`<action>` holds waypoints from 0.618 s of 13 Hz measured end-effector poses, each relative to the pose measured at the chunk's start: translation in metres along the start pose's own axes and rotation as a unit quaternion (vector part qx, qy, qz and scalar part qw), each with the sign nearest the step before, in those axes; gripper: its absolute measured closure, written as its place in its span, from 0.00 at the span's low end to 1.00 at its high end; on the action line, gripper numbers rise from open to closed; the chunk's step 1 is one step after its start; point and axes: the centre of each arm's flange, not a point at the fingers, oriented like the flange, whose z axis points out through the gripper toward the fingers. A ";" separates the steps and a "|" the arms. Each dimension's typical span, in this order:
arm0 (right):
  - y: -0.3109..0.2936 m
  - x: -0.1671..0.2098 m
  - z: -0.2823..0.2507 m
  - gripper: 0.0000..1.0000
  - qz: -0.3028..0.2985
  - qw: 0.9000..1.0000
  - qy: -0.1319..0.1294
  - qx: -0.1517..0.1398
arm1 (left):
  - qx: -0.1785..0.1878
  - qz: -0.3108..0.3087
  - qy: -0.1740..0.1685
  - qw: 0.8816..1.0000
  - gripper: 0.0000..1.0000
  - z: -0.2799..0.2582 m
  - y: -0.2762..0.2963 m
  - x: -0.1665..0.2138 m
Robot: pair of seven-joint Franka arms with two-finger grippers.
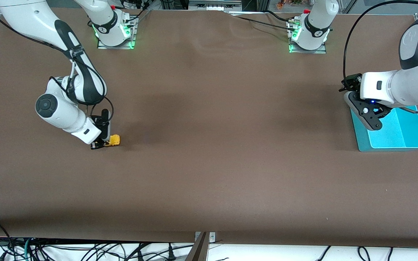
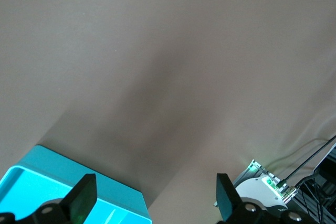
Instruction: Wind and store yellow beetle car
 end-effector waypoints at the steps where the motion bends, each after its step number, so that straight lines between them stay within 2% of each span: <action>1: -0.002 0.013 0.001 0.63 0.016 1.000 0.005 0.005 | -0.001 0.007 -0.002 1.000 0.00 0.002 0.001 0.003; 3: -0.006 0.032 0.009 0.63 0.045 0.999 0.011 0.016 | -0.004 0.021 -0.006 1.000 0.00 0.007 0.002 0.008; 6: -0.012 0.032 0.029 0.63 0.054 0.998 0.013 0.033 | -0.009 0.070 -0.009 0.997 0.00 0.017 -0.002 0.015; 8: -0.013 0.032 0.030 0.63 0.054 0.998 0.013 0.027 | -0.011 0.096 -0.010 0.995 0.00 0.024 -0.008 0.019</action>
